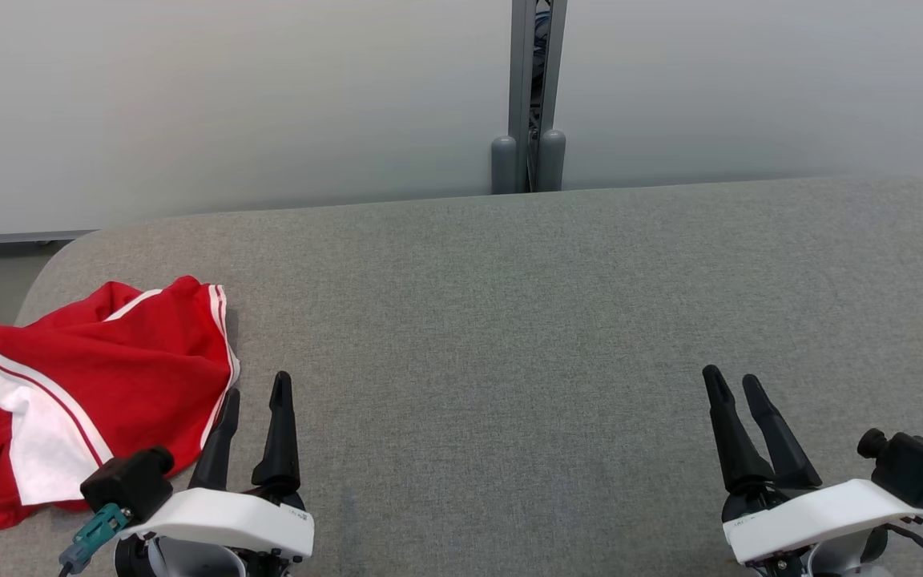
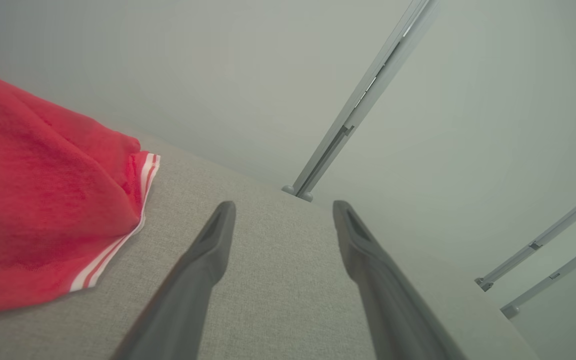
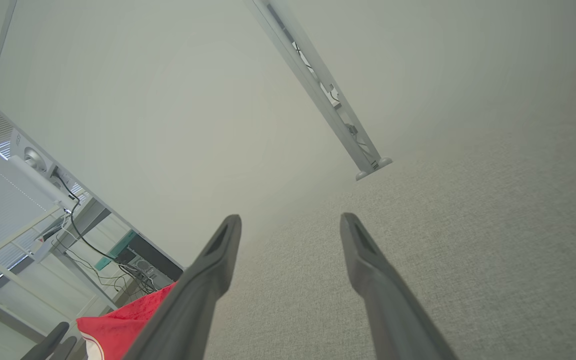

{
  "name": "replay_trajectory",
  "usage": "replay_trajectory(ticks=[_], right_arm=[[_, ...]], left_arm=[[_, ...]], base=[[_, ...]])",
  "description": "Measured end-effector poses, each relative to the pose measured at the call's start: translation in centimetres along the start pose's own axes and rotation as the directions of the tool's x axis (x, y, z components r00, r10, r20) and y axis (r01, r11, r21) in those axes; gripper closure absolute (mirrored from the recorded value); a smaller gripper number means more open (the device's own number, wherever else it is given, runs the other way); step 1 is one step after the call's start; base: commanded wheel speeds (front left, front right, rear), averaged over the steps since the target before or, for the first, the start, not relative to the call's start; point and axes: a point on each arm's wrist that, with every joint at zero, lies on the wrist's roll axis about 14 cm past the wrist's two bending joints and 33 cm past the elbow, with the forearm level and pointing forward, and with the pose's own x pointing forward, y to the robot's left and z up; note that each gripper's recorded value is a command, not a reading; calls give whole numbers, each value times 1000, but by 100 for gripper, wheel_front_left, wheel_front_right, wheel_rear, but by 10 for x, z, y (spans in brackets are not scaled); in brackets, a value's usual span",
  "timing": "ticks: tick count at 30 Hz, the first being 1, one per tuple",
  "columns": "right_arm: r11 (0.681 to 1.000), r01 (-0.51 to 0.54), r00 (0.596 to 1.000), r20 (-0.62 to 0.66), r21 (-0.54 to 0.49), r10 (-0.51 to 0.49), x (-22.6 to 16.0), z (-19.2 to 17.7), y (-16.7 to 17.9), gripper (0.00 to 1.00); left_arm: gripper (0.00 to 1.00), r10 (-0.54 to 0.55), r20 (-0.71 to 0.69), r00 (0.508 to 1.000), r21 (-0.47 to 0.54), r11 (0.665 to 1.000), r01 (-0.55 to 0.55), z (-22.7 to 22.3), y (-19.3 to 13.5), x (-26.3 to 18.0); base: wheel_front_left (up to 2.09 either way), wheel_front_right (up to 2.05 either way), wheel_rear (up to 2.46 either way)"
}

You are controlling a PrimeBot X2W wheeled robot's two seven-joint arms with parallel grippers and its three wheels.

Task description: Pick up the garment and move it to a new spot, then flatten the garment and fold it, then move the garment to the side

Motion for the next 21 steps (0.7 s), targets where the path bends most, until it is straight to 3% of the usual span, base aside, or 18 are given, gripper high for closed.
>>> replay_trajectory(ticks=[7,21], right_arm=[[998,-17,1000,15,-58,18,-1,3,5,0],[991,-7,1000,26,-134,11,-7,2,0,0]], left_arm=[[0,-12,18,1000,20,1000,11,3,-2,-2],[0,-41,69,997,187,982,28,11,-13,-6]], base=[[0,0,0],[0,0,0]])
